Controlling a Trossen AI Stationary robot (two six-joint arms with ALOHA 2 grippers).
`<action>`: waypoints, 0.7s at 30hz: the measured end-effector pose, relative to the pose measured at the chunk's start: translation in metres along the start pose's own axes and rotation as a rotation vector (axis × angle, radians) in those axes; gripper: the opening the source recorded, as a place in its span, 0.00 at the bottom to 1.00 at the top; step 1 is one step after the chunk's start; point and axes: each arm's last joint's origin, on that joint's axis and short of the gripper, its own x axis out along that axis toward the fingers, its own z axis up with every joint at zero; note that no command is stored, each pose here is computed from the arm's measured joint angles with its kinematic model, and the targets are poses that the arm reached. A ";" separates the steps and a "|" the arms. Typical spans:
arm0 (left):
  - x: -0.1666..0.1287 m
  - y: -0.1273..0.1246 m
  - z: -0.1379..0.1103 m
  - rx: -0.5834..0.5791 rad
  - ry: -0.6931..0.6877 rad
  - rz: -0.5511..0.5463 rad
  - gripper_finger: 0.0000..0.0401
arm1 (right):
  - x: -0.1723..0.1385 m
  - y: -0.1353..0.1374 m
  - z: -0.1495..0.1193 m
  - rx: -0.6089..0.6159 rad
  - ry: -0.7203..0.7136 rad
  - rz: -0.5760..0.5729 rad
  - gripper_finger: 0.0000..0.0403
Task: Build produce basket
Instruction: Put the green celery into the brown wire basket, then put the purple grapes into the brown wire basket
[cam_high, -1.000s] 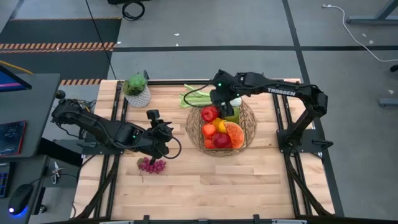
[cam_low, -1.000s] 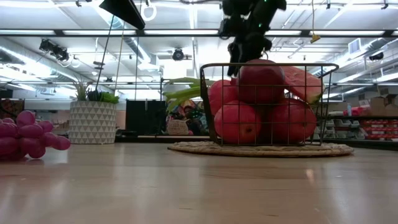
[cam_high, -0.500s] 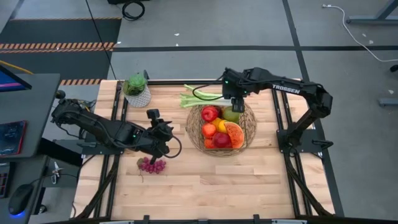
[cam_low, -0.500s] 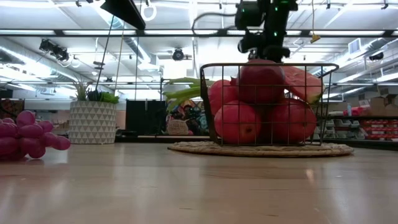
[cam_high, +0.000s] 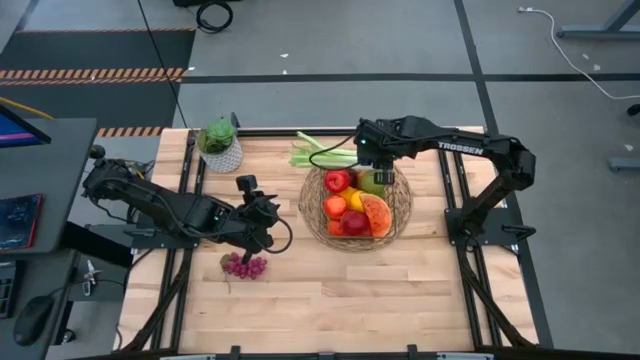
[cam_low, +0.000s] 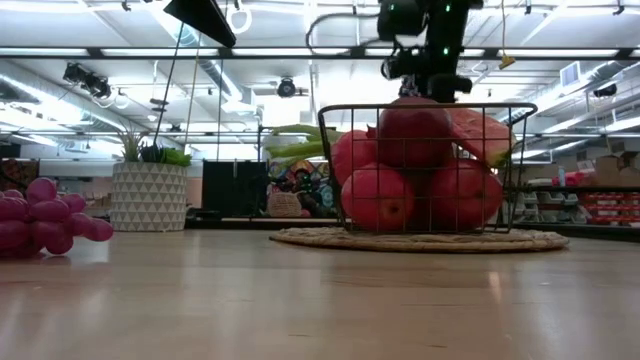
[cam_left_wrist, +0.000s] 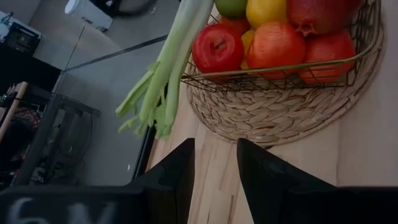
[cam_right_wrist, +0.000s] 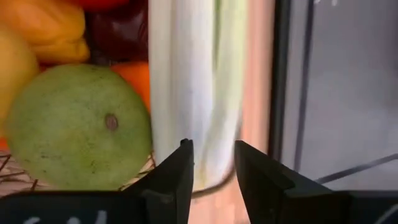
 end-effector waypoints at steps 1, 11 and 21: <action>0.000 0.000 0.000 -0.002 0.001 -0.004 0.32 | -0.006 0.000 0.001 -0.001 -0.014 -0.011 0.30; -0.002 -0.013 -0.004 -0.014 0.084 -0.377 0.31 | -0.045 -0.002 -0.014 0.108 -0.099 -0.028 0.30; 0.005 -0.040 -0.023 -0.077 0.379 -0.440 0.45 | -0.106 0.015 -0.042 0.262 -0.421 -0.030 0.30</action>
